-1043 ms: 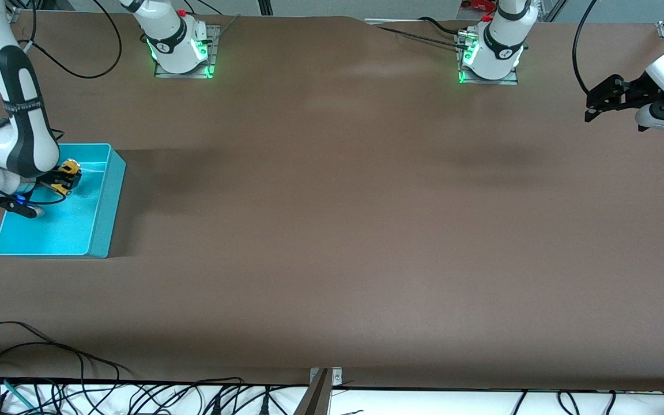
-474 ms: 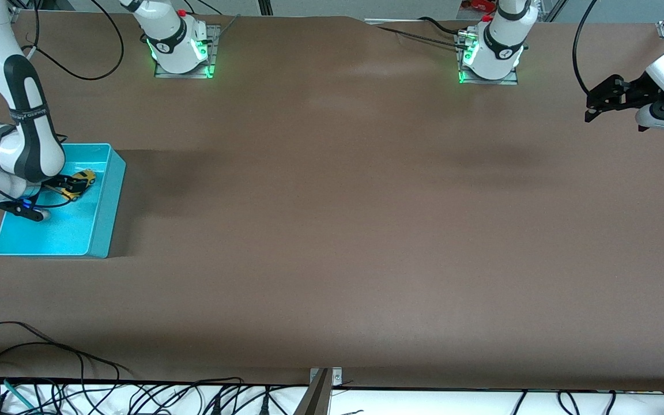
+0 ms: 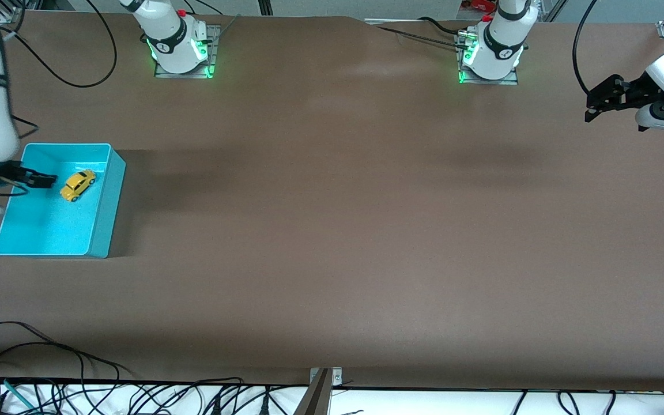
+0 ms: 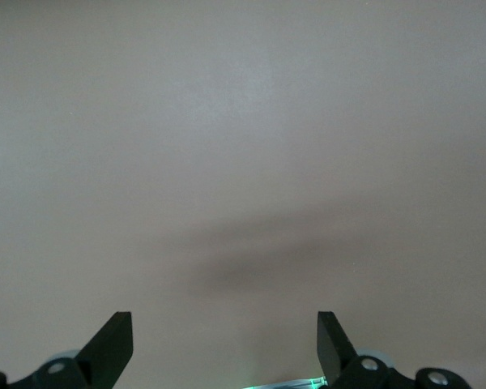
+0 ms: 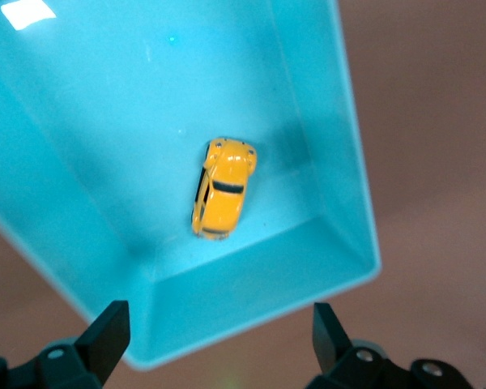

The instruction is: Wind up and store yellow beetle car

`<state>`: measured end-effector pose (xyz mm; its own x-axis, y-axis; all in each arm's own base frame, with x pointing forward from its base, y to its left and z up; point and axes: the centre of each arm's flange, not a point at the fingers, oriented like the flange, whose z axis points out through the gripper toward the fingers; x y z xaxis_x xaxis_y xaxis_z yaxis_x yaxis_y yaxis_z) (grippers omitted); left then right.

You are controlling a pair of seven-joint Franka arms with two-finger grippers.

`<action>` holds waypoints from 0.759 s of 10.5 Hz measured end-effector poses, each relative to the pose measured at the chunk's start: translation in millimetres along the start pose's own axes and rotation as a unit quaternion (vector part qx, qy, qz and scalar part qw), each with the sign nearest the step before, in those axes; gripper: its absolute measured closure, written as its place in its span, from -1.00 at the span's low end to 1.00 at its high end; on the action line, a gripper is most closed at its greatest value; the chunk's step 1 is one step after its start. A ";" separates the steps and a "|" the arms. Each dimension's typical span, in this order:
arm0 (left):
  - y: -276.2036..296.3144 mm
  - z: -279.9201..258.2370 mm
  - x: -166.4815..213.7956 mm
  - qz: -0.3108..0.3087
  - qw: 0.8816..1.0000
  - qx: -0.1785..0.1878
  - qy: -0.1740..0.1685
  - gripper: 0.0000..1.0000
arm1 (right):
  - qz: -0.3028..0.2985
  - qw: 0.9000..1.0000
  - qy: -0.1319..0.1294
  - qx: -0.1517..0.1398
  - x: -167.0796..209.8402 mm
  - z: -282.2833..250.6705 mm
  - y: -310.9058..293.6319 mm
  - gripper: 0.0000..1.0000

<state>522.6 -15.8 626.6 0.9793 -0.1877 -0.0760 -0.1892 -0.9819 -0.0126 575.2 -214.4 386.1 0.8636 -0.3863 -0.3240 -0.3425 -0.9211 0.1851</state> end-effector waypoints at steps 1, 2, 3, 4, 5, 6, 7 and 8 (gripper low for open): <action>0.1 -0.1 0.0 0.000 1.000 0.000 0.000 -1.00 | 0.001 1.000 0.009 0.014 -10.0 -47.3 -0.9 -1.00; 0.1 -0.1 0.0 0.000 1.000 0.000 0.000 -1.00 | -0.004 0.999 0.022 0.036 -20.4 -88.5 -6.9 -1.00; 0.1 -0.2 0.0 0.000 1.000 0.000 0.000 -1.00 | -0.011 0.998 0.036 0.060 -29.4 -120.5 -15.1 -1.00; 0.0 0.0 0.0 0.000 1.000 0.000 0.000 -1.00 | -0.025 0.995 0.055 0.079 -37.6 -145.9 -28.1 -1.00; 0.2 0.1 0.1 0.000 1.000 0.000 -0.001 -1.00 | -0.042 0.992 0.075 0.088 -48.3 -165.3 -43.7 -1.00; 1.0 -0.1 0.3 0.001 1.000 0.000 -0.001 -1.00 | -0.058 0.989 0.099 0.092 -61.6 -182.3 -57.5 -1.00; 3.4 -0.2 0.7 0.003 1.000 0.000 -0.001 -1.00 | -0.072 0.984 0.132 0.096 -75.6 -196.9 -71.3 -1.00; 6.2 -0.3 1.1 0.006 1.000 0.001 -0.001 -1.00 | -0.084 0.978 0.165 0.098 -89.2 -204.3 -83.1 -1.00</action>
<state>522.5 -22.1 626.7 0.9769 -0.1989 -0.0778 -0.2005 -0.9796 -0.0131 602.2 -93.4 589.2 0.9750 -0.2218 -0.0112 -0.2221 -0.9743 -0.0368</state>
